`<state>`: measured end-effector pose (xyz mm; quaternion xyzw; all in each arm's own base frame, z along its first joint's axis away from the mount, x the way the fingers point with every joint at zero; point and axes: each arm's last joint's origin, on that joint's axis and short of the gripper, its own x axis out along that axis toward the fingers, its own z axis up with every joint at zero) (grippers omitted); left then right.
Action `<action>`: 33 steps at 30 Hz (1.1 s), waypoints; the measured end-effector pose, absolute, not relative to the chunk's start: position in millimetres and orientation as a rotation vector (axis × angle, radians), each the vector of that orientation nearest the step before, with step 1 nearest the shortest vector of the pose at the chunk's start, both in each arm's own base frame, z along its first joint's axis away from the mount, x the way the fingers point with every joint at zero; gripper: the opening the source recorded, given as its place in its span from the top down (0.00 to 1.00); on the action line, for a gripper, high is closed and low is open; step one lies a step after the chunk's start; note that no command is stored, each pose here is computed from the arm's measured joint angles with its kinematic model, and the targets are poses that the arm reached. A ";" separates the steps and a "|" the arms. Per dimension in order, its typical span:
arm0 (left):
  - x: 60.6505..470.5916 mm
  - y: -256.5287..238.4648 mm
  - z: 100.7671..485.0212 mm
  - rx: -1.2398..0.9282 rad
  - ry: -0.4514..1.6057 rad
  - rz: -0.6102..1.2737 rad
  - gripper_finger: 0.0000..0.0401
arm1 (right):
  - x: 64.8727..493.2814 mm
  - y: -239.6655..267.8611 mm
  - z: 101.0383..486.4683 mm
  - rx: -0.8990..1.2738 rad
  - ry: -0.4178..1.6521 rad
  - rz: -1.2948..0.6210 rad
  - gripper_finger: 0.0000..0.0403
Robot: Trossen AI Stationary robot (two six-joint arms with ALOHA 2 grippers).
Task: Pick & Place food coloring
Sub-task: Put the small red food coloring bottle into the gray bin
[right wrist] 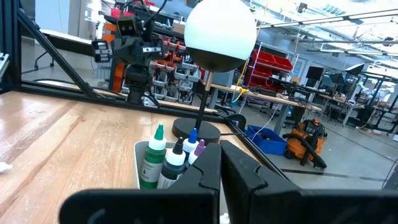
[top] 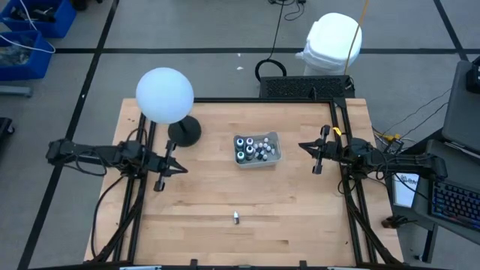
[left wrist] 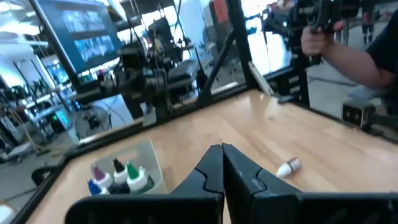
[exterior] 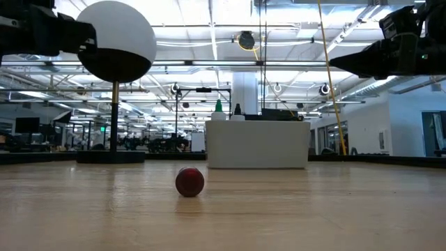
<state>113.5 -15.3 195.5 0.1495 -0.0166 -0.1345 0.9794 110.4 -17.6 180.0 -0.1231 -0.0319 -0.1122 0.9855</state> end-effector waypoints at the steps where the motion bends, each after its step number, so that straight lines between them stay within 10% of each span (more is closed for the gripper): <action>1: 112.9 -14.8 194.8 0.303 -0.025 -0.268 0.99 | 110.4 -17.6 180.2 -0.248 -0.066 -0.226 1.00; 33: 113.9 -4.1 167.4 0.163 0.013 -0.027 0.92 | 110.8 -17.6 170.1 -0.038 0.016 -0.215 1.00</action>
